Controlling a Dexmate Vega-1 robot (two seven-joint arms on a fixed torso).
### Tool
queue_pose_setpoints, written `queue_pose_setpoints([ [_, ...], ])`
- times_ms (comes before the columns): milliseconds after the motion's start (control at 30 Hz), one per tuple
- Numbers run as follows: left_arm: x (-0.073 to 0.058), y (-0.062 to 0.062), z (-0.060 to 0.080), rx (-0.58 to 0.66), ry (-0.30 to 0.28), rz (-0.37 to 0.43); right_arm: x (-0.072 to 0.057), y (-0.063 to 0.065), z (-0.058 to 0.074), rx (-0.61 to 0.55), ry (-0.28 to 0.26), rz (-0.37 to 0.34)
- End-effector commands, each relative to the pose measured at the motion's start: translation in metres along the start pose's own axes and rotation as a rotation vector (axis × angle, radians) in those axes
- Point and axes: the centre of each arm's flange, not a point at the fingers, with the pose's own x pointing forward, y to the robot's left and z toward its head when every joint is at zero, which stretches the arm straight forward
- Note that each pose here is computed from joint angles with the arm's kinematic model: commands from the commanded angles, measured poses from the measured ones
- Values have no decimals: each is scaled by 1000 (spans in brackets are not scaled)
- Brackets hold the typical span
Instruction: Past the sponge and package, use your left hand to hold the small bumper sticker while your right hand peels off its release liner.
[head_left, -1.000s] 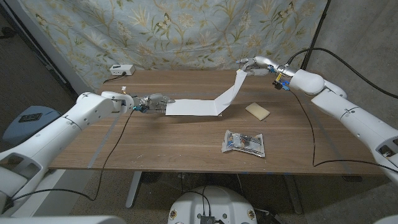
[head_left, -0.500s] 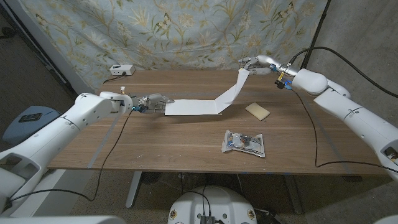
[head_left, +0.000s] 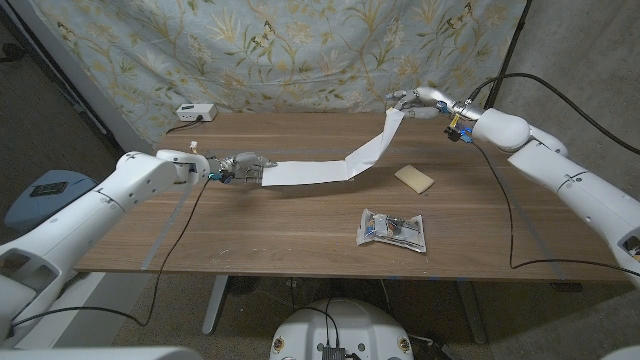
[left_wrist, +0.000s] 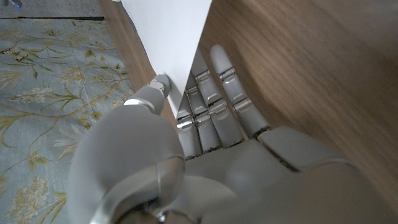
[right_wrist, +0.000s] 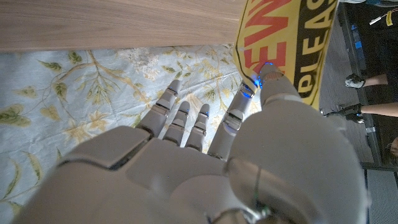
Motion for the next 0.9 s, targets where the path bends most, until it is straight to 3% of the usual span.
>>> queue_pose_setpoints([
  [33, -2, 0, -3, -11, -8, -2, -7, -6, -1, -20, 20, -1],
  [900, -18, -5, -12, 5, -4, 3, -28, -8, 2, -41, 37, -4],
])
